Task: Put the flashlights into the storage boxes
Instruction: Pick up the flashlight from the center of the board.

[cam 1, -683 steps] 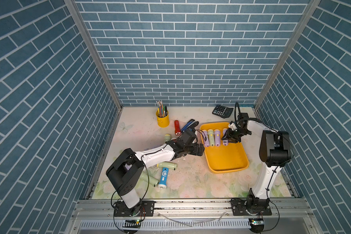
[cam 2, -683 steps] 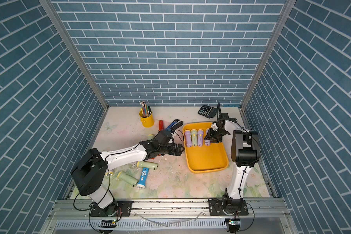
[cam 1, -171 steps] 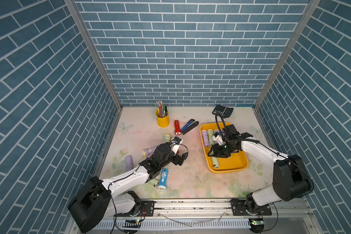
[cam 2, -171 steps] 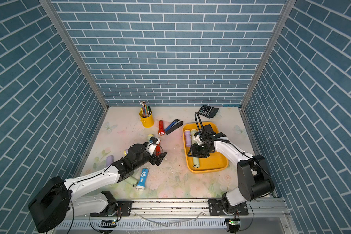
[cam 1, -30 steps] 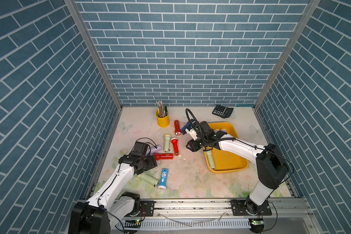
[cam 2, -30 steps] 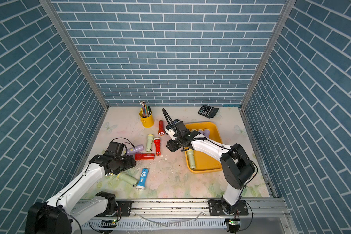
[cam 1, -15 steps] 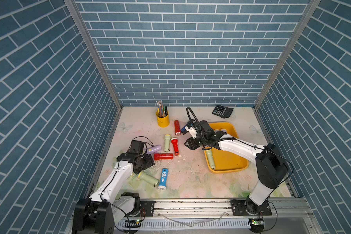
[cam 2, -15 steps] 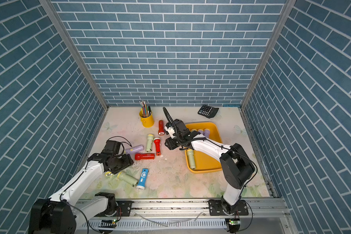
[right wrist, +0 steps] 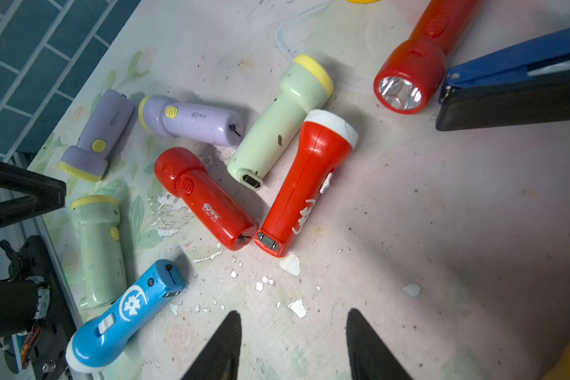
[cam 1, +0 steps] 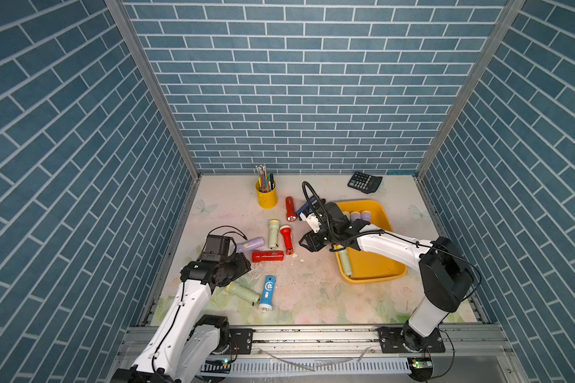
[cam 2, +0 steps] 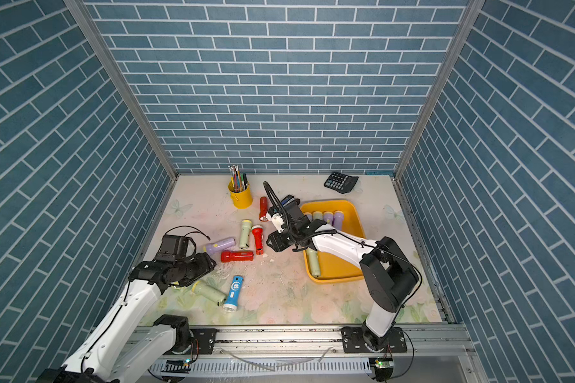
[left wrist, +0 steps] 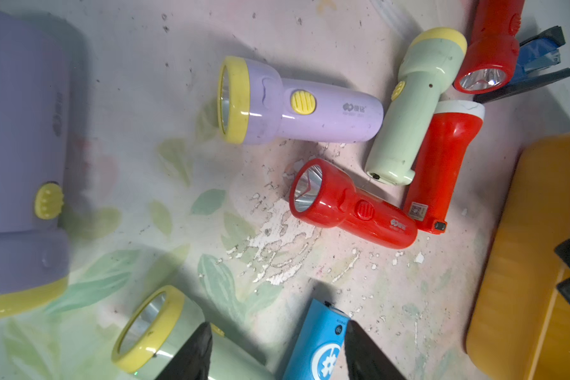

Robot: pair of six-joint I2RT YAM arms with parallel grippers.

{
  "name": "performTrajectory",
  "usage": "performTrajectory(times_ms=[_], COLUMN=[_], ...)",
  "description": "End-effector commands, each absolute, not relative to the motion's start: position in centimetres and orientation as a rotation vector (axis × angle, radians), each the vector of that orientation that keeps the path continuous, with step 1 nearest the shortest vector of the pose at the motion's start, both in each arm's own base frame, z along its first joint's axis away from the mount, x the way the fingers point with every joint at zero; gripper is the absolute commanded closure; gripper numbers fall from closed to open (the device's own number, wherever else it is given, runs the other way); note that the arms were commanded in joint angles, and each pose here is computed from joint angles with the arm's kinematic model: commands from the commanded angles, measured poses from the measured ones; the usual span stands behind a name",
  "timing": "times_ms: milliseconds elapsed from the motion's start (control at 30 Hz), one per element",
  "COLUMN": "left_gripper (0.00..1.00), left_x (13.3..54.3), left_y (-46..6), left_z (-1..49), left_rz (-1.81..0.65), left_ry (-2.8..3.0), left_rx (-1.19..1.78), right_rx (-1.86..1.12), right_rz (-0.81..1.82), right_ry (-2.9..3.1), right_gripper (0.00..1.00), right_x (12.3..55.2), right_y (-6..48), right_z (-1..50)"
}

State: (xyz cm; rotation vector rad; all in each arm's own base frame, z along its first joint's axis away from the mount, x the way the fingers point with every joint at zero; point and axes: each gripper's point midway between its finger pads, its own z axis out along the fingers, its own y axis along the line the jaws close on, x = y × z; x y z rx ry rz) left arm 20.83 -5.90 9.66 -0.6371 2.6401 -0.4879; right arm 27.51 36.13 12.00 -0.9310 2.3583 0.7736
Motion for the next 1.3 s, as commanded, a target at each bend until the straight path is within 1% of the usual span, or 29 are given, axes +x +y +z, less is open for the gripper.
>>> performTrajectory(times_ms=[0, 100, 200, 300, 467, 633, 733, 800, 900, 1067, 1267], left_gripper=[0.36, 0.37, 0.36, 0.35, 0.32, 0.29, 0.29, 0.28, 0.28, 0.28, 0.27], left_x=[20.1, 19.8, 19.7, 20.0, 20.5, 21.2, 21.8, 22.1, 22.5, 23.3, 24.0], left_y=[-6.9, -7.2, -7.3, -7.1, -7.4, -8.0, -7.7, -7.0, -6.1, -5.1, -4.7], left_z=[9.8, 9.3, 9.0, 9.4, 9.5, 9.3, 9.6, 9.8, 9.9, 9.9, 9.6], left_rz=[-0.530, -0.502, -0.489, -0.479, -0.501, -0.574, -0.597, -0.585, -0.590, -0.615, -0.612], left_ry=[2.685, 2.723, 2.746, 2.726, 2.721, 2.717, 2.696, 2.685, 2.659, 2.625, 2.635], left_rx=[-0.604, -0.579, -0.580, -0.582, -0.603, -0.624, -0.657, -0.677, -0.723, -0.780, -0.780], right_rx=[-0.982, -0.982, -1.074, -1.262, -1.620, -1.974, -2.138, -2.195, -2.277, -2.439, -2.510], right_rz=[0.794, 0.819, 0.819, 0.793, 0.756, 0.729, 0.711, 0.707, 0.737, 0.723, 0.762], right_ry=[2.248, 2.176, 2.118, 2.003, 1.747, 1.528, 1.299, 1.187, 1.065, 0.886, 0.725], right_gripper=[0.47, 0.47, 0.46, 0.45, 0.44, 0.43, 0.39, 0.37, 0.36, 0.36, 0.36], right_x=[27.1, 27.0, 26.1, 24.4, 21.2, 18.0, 16.0, 15.2, 14.0, 12.2, 11.1], right_y=[36.1, 36.3, 36.2, 36.4, 38.4, 40.1, 40.9, 41.4, 42.4, 44.1, 45.9], right_z=[13.9, 14.9, 15.4, 15.6, 16.1, 15.1, 14.5, 14.5, 14.3, 12.3, 10.8])
